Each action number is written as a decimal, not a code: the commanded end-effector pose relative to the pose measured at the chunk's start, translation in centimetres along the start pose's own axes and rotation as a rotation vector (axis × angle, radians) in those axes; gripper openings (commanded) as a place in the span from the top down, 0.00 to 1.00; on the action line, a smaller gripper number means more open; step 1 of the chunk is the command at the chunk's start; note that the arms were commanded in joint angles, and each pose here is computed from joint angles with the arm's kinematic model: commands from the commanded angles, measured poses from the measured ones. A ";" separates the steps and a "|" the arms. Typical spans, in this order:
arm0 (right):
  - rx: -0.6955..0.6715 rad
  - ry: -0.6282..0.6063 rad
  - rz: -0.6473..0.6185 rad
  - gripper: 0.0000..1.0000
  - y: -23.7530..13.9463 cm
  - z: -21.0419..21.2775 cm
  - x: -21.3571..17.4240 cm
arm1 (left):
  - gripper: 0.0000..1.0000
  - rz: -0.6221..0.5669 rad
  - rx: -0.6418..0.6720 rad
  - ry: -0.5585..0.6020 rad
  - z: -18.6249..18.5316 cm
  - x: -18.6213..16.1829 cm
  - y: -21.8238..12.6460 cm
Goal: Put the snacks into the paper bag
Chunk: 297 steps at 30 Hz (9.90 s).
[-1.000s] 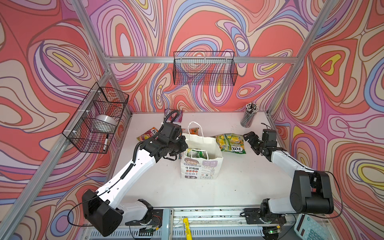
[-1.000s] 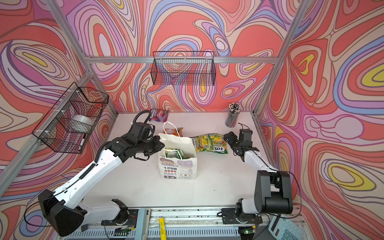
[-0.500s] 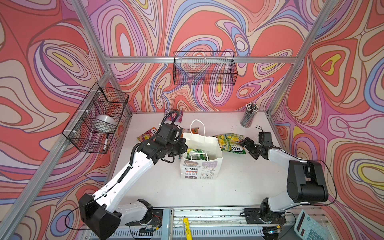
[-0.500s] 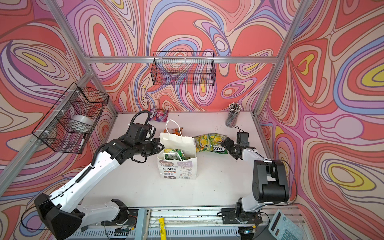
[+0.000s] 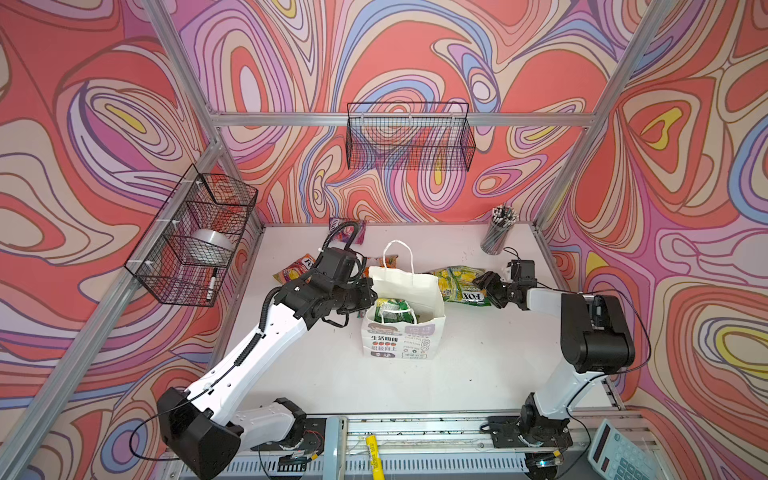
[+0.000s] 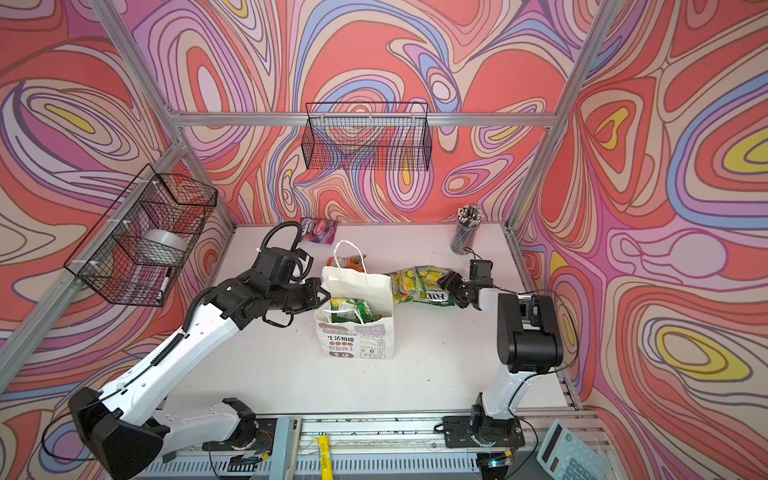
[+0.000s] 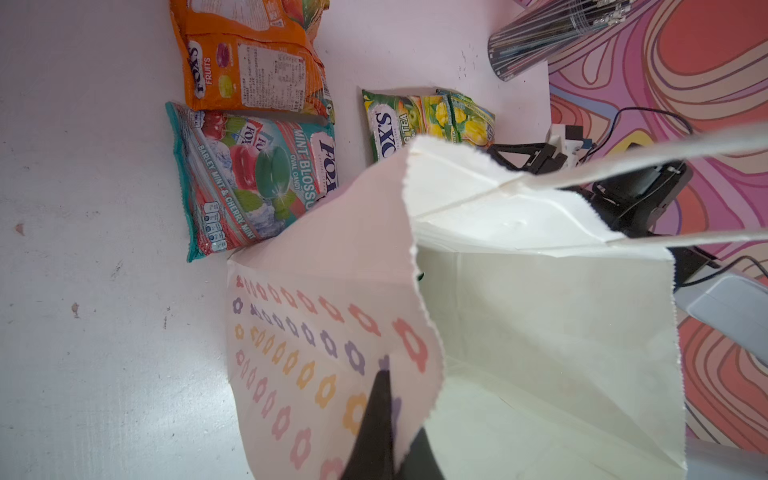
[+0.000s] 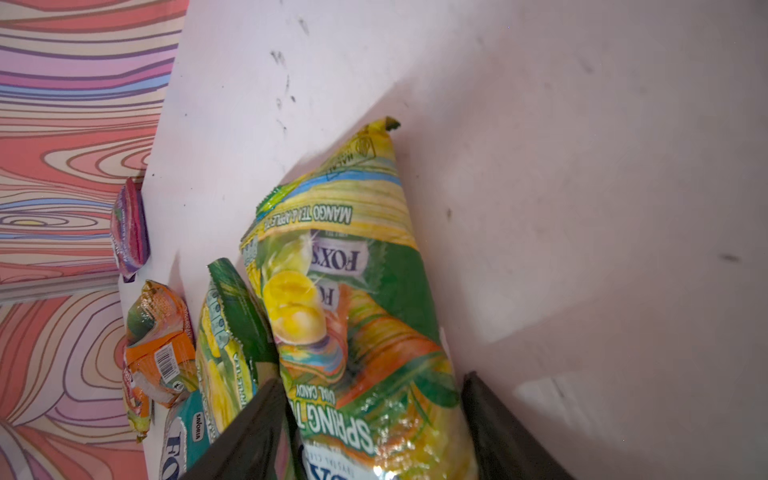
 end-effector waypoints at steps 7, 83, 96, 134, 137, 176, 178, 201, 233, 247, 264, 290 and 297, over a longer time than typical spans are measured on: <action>-0.037 0.087 0.089 0.58 2.9 -1.7 -1.9 | 1.00 0.066 0.015 -0.075 0.7 -1.8 0.5; 0.843 -0.448 -0.054 1.00 -33.2 31.7 -12.5 | 1.00 0.002 0.069 0.040 0.6 -1.1 -3.5; 1.046 -0.635 0.191 1.00 -35.7 35.3 -19.3 | 1.00 -0.002 0.070 0.039 -0.1 -0.3 -4.5; 0.135 -0.519 0.096 0.02 -14.7 18.4 -19.4 | 1.00 0.072 0.129 0.078 0.8 0.1 -1.2; 0.173 -0.490 0.190 0.03 -13.6 18.2 -20.8 | 1.00 0.075 0.139 0.076 1.0 0.0 -1.1; 0.616 -0.743 0.020 1.00 -24.9 35.5 -18.9 | 1.00 -0.069 0.176 0.016 1.8 -0.1 -4.1; 0.672 -0.776 0.001 1.00 -26.8 36.7 -18.9 | 1.00 -0.061 0.174 0.013 1.7 0.1 -3.7; 1.069 -0.872 0.338 1.00 -33.1 38.7 -24.6 | 1.00 -0.042 0.177 0.026 0.9 1.4 -3.6; 1.069 -0.925 0.363 1.00 -27.3 35.8 -26.2 | 1.00 -0.013 0.179 0.002 0.6 1.6 -3.8; 0.831 -0.980 0.454 1.00 -19.7 29.1 -27.3 | 1.00 -0.007 0.190 -0.004 0.3 2.2 -4.2; 0.698 -0.946 0.403 0.54 -21.1 28.1 -27.3 | 1.00 -0.071 0.213 0.023 1.4 1.5 -4.4; 0.271 -0.464 -0.163 0.02 -21.1 22.5 -9.7 | 1.00 -0.170 0.327 0.003 3.9 0.3 -6.4; 0.233 -0.345 -0.102 0.02 -12.2 18.3 -7.5 | 1.00 -0.153 0.354 -0.054 5.0 -1.0 -6.2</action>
Point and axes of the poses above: each gripper's point midway between its finger pads, its own y axis out along the fingers, its own z axis along the line the jaws close on, x = y × z, the point moved 4 cm from there along -y, back along the fingers, and after that the axes turned 13 degrees about y, right-handed, at the moved point
